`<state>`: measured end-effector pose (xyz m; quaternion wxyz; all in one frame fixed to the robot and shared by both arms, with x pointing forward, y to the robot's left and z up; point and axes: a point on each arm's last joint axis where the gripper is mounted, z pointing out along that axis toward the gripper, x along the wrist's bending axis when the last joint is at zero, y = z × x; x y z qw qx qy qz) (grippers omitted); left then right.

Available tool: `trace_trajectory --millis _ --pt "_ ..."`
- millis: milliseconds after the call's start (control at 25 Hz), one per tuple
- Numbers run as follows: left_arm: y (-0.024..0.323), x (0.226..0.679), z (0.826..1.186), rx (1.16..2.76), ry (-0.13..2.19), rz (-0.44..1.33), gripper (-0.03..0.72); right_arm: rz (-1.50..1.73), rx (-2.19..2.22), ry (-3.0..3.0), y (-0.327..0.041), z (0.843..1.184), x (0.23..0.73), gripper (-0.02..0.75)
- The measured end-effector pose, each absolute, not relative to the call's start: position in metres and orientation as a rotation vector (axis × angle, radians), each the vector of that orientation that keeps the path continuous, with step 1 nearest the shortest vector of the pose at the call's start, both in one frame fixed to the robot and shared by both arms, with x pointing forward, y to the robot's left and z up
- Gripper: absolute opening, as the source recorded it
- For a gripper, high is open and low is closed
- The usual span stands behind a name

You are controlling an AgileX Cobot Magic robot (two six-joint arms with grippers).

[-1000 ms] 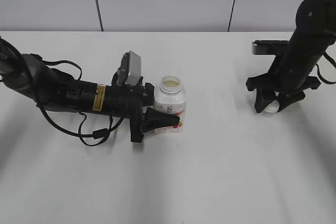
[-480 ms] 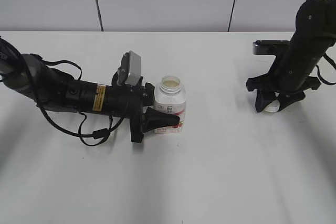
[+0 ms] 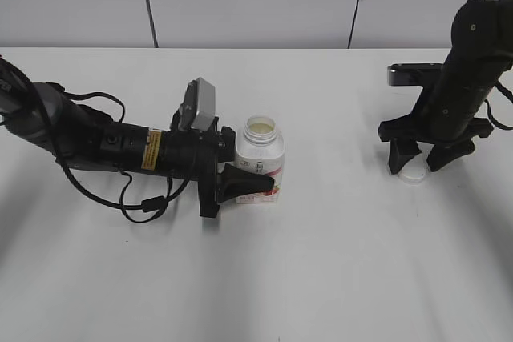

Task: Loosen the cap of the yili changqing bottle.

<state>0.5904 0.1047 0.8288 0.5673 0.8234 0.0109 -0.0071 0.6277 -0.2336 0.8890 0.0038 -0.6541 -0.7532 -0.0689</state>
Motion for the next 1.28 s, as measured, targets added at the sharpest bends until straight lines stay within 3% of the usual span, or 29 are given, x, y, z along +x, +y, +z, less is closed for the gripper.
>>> trace_trajectory --millis 320,720,800,1040,1280 --pt "0.104 0.590 0.829 1.928 0.023 -0.021 0.370 -0.153 -2.037 -2.315 -0.233 0.898 0.628 0.547" --pt "0.104 0.590 0.830 1.927 0.021 -0.022 0.374 -0.282 -2.044 -2.326 -0.225 0.944 0.657 0.547" --pt "0.104 0.590 0.830 1.924 0.025 -0.020 0.403 -0.301 -2.045 -2.328 -0.224 0.950 0.660 0.547" --pt "0.105 0.586 0.825 1.930 0.018 -0.047 0.588 -0.304 -2.040 -2.330 -0.224 0.954 0.661 0.547" --pt "0.104 0.583 0.828 1.882 0.002 -0.076 0.614 -0.302 -2.041 -2.328 -0.224 0.954 0.661 0.547"
